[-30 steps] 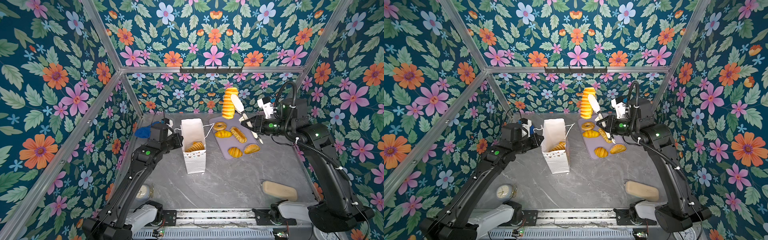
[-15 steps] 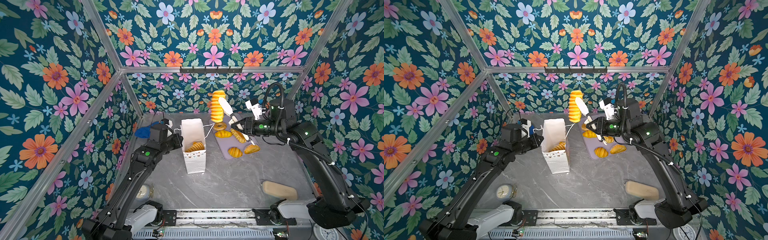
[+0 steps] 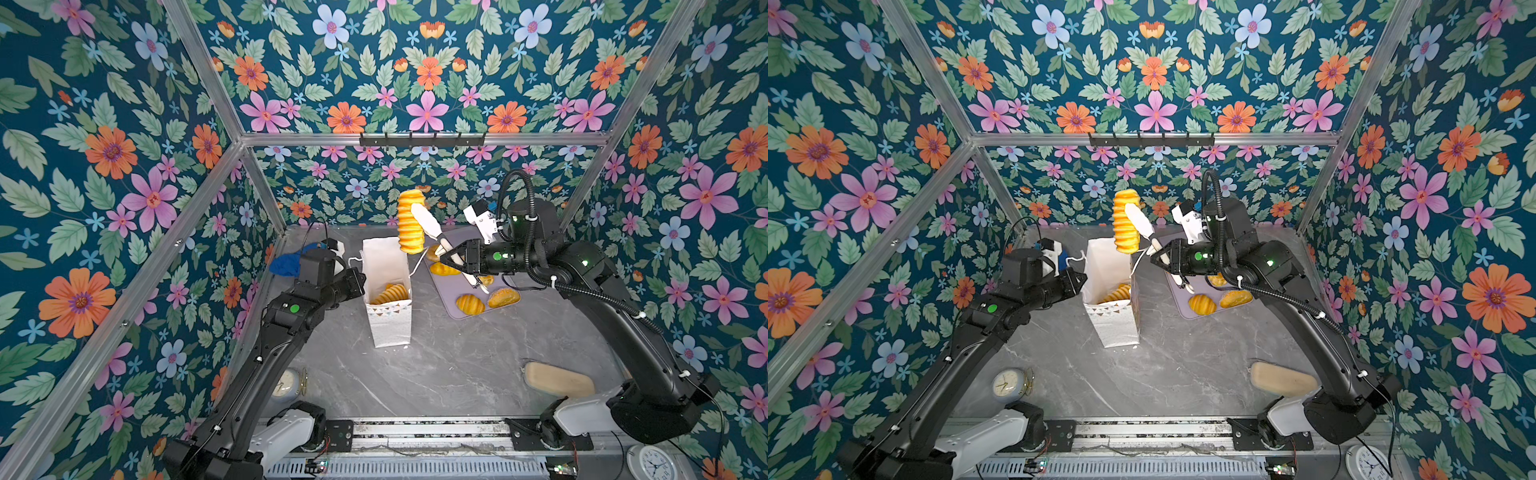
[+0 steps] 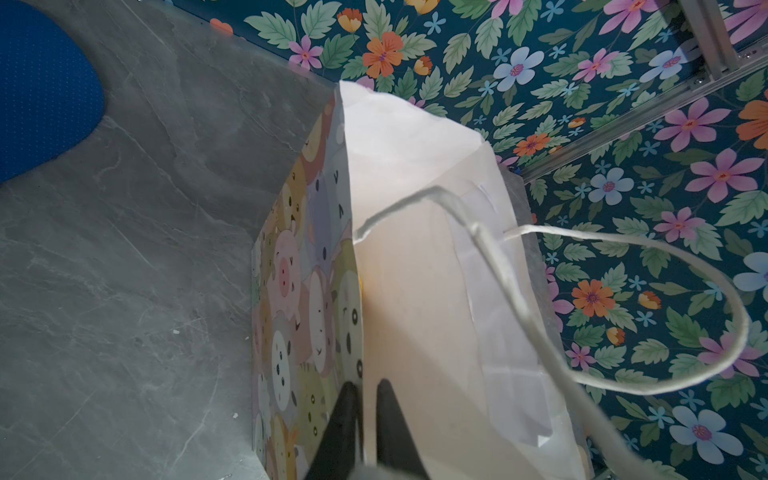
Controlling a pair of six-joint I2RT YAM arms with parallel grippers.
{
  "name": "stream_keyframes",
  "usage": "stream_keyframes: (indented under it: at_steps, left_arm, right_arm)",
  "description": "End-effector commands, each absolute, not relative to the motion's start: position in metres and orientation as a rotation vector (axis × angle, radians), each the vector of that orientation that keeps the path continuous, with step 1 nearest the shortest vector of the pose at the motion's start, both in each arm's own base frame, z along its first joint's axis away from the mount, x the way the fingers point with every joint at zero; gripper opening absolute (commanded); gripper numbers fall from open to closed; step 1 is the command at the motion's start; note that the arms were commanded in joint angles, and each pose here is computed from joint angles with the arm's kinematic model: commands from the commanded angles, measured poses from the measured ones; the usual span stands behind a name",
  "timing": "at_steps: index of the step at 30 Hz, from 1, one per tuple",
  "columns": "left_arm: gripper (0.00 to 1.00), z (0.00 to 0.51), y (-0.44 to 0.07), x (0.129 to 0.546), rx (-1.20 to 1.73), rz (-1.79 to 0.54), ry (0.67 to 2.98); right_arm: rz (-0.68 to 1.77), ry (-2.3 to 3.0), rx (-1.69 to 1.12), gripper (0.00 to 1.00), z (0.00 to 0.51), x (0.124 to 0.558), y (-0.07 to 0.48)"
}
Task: Place the fake bread into the paper bag
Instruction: 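Carry the ridged bread over the paper bag opening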
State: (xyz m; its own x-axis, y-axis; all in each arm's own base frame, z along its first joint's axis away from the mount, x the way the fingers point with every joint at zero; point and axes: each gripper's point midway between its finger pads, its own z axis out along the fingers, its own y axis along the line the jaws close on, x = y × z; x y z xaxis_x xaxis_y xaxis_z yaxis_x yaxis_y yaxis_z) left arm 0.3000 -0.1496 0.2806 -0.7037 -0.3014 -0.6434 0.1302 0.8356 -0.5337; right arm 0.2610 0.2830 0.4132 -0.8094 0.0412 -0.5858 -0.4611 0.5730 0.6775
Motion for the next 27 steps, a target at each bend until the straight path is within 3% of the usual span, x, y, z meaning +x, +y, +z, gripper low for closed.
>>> stream_keyframes:
  at_steps: [1,27]
  left_arm:
    - [0.13,0.285,-0.15,0.301,-0.126,-0.731,2.221]
    - [0.12,0.284,-0.15,0.3,-0.134,-0.741,2.217]
  right_arm:
    - [1.169,2.211,-0.352,0.22,0.42,0.265,0.289]
    - [1.031,2.33,-0.424,0.21,0.374,0.261,0.324]
